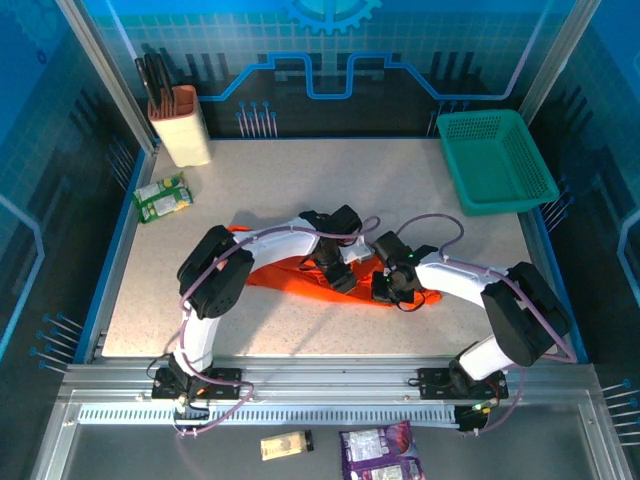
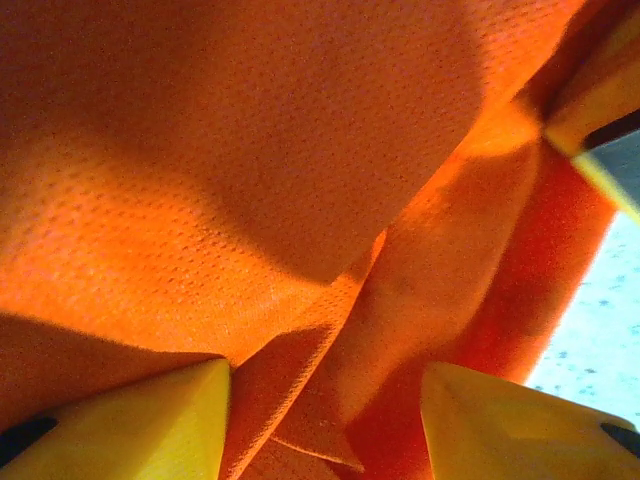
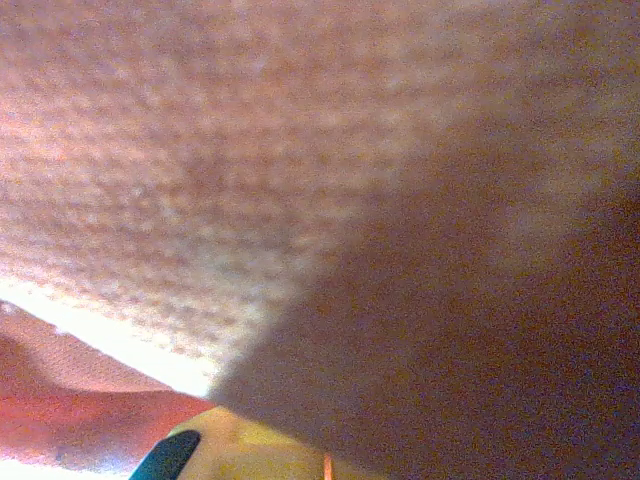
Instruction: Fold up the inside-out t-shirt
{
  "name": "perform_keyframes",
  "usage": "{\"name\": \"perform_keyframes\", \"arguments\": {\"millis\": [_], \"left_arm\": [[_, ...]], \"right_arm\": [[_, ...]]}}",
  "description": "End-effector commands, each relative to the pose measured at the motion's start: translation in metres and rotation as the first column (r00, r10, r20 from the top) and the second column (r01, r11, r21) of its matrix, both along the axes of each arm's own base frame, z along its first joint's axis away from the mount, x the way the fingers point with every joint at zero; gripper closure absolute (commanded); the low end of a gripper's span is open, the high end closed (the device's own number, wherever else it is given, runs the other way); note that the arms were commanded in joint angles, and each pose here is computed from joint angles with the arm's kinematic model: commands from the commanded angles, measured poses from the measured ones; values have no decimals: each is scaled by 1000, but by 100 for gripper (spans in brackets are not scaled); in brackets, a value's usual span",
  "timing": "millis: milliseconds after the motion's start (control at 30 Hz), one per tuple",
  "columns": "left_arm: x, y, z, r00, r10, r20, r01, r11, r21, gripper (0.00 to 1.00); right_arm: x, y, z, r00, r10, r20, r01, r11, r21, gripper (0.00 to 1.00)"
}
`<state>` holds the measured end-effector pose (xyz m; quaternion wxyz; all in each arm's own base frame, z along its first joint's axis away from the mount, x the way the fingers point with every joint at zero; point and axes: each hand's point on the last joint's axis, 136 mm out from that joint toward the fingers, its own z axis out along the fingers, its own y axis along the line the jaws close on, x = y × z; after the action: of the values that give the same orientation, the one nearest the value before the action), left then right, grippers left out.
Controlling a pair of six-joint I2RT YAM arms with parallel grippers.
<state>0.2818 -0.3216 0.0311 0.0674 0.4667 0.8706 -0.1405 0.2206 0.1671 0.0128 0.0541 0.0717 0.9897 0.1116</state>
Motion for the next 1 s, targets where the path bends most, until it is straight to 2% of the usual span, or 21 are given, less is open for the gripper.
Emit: {"name": "perform_keyframes", "arguments": {"millis": [0,100,167,267,400,633,800,867,933,967], "left_arm": [[22,15,-4,993,-12,118,-3,992,125,48],[37,21,-3,983,0,186,-31,986,164,56],[41,20,2,980,9,199,-41,987,158,69],[43,10,23,984,62,169,-70,997,43,86],[48,3,57,982,166,92,-151,977,-154,98],[50,1,106,961,243,-136,-277,871,-406,100],[47,-3,131,912,194,-362,-379,738,-558,97],[47,-6,132,903,185,-387,-392,721,-571,91],[48,-7,128,895,194,-402,-411,710,-572,74],[49,-7,126,891,204,-405,-420,707,-569,70]], "right_arm": [[-9,-15,-9,999,-32,-30,31,999,-39,91],[-12,-20,-10,999,-31,-33,29,998,-55,91],[-13,-24,-10,999,-31,-35,29,998,-63,92],[-15,-32,-12,999,-31,-40,28,996,-81,93],[-20,-47,-13,998,-36,-45,31,993,-117,93],[-19,-48,-10,998,-42,-48,38,997,-65,93],[-8,-51,6,999,-46,-5,46,995,-86,92],[-1,-42,21,999,-25,42,26,999,-31,90],[5,-33,37,995,-24,95,21,999,36,86],[7,-28,44,993,-26,118,18,997,69,84]]}}
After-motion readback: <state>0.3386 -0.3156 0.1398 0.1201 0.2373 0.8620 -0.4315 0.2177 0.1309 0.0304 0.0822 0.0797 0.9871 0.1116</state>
